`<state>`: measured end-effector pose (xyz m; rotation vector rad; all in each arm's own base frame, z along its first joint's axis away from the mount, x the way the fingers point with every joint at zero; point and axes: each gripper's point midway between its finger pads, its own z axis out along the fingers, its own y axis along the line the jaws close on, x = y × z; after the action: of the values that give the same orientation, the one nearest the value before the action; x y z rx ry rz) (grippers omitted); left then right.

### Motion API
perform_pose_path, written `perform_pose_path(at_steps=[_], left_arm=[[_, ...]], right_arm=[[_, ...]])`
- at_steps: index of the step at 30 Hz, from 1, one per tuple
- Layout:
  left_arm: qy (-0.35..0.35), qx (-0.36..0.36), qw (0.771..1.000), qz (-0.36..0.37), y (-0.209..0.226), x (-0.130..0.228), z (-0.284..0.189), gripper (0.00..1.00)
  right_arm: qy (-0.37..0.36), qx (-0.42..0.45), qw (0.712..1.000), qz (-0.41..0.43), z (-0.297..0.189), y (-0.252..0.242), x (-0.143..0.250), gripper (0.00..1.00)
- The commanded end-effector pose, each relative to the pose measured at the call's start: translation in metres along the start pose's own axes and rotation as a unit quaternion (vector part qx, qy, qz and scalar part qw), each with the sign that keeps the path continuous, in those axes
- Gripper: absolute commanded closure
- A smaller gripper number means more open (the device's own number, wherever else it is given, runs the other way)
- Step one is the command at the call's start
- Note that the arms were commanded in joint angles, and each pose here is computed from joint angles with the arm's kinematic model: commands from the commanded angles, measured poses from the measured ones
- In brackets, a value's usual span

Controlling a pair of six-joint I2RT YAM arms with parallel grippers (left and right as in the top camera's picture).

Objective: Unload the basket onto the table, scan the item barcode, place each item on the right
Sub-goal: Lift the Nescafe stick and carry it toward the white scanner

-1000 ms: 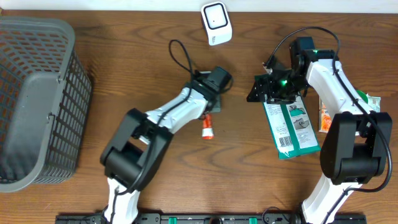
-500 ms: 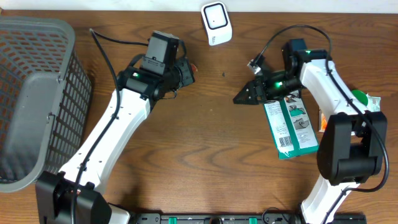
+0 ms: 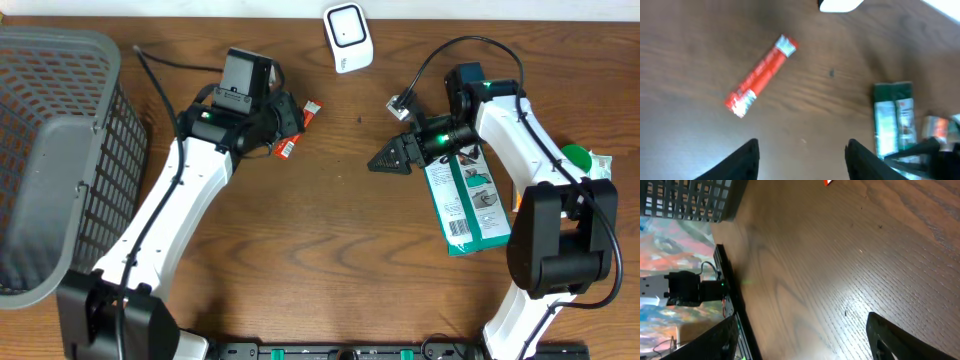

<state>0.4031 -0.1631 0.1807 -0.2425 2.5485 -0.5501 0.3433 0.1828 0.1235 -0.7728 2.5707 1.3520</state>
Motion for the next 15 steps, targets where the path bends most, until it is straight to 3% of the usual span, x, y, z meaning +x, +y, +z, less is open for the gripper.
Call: perform_pose_path(at_steps=[1, 6, 12, 15], left_arm=[[0.016, -0.042, 0.994, 0.102, 0.018, 0.009, 0.033, 0.42], [0.046, -0.049, 0.98, 0.188, 0.032, 0.02, 0.09, 0.42], [0.047, -0.051, 0.969, 0.238, 0.045, 0.024, 0.14, 0.41], [0.03, -0.104, 0.965, 0.241, 0.065, 0.016, 0.15, 0.39]], right_arm=[[-0.002, 0.003, 1.0, -0.019, -0.002, 0.005, 0.0, 0.22], [-0.001, 0.004, 1.0, -0.019, -0.002, 0.005, 0.0, 0.22], [0.004, 0.013, 1.0, -0.019, -0.002, 0.002, 0.002, 0.21], [0.005, 0.013, 1.0, -0.02, -0.001, 0.002, 0.002, 0.21]])
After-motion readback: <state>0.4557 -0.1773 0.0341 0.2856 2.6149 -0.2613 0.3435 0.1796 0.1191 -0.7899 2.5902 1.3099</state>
